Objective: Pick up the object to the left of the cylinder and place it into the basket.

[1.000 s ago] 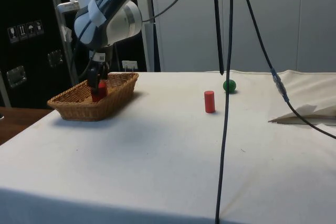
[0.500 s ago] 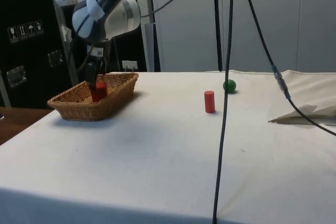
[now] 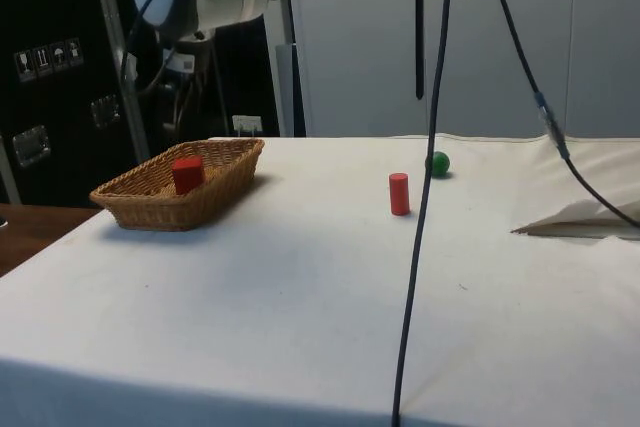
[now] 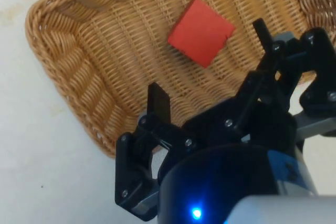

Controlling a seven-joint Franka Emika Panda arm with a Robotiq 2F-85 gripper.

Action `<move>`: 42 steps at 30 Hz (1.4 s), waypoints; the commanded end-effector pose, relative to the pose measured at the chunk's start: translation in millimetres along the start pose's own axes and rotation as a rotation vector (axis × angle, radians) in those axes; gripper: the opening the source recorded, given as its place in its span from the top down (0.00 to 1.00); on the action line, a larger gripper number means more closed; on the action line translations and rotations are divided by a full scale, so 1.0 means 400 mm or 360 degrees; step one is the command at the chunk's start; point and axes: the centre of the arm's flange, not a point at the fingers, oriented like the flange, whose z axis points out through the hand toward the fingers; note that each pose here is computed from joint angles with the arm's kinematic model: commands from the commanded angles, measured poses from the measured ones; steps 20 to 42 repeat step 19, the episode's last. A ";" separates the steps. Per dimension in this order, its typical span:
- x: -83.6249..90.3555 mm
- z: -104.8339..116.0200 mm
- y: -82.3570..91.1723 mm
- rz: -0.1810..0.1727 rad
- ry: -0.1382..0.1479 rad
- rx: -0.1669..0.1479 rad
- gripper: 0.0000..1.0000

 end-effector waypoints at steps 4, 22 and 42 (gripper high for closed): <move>-0.006 -0.017 0.002 0.0010 -0.0001 0.0010 0.00; -0.053 -0.080 0.010 0.0048 -0.0008 0.0053 0.00; -0.053 -0.080 0.010 0.0048 -0.0008 0.0053 0.00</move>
